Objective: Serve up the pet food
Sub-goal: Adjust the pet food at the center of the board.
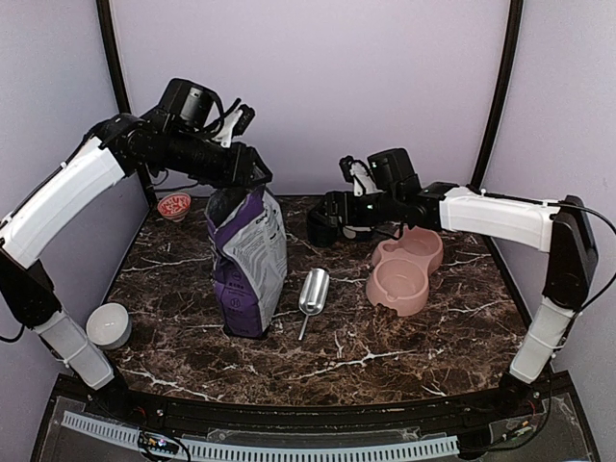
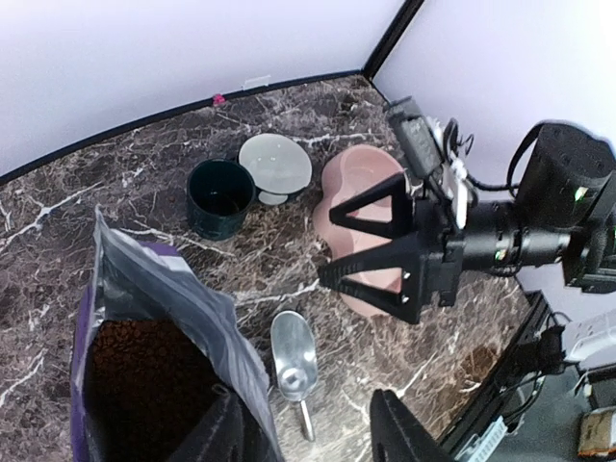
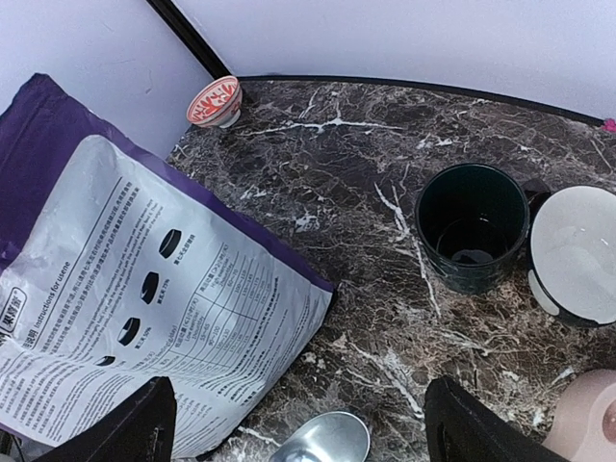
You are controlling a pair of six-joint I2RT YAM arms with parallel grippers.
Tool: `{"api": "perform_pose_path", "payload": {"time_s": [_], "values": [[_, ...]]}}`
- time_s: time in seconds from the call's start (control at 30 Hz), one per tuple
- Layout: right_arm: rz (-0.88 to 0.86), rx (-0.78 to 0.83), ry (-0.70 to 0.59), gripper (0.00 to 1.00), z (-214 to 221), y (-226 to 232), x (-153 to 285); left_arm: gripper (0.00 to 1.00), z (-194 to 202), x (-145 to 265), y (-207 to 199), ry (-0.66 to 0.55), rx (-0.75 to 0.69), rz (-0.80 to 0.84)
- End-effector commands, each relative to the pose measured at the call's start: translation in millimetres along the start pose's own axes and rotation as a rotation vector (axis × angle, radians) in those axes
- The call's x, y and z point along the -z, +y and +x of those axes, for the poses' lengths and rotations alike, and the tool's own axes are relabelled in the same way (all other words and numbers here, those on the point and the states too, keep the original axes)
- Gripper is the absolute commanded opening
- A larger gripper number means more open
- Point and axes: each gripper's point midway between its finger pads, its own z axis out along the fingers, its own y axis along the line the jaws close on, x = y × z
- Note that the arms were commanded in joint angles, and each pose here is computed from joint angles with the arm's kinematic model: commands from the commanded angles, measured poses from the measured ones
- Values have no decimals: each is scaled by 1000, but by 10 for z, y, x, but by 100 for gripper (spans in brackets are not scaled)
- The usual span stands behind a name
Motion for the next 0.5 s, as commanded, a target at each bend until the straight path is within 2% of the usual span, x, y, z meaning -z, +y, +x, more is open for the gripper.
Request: {"api": "perform_pose_path", "payload": {"time_s": [0.0,0.1,0.3,0.47], "values": [[-29,10,-56,90,-210,75,10,49,-204,65,7,-41,-14,-38],[-22,9,-54,90,-189,57,19,51,-231,-14,52,-23,-13,-69],[3,15,-49,90,-147,2,40,52,-178,-193,336,39,-15,-231],[9,19,-48,90,-144,-15,28,49,-160,-330,398,83,-34,-309]]}}
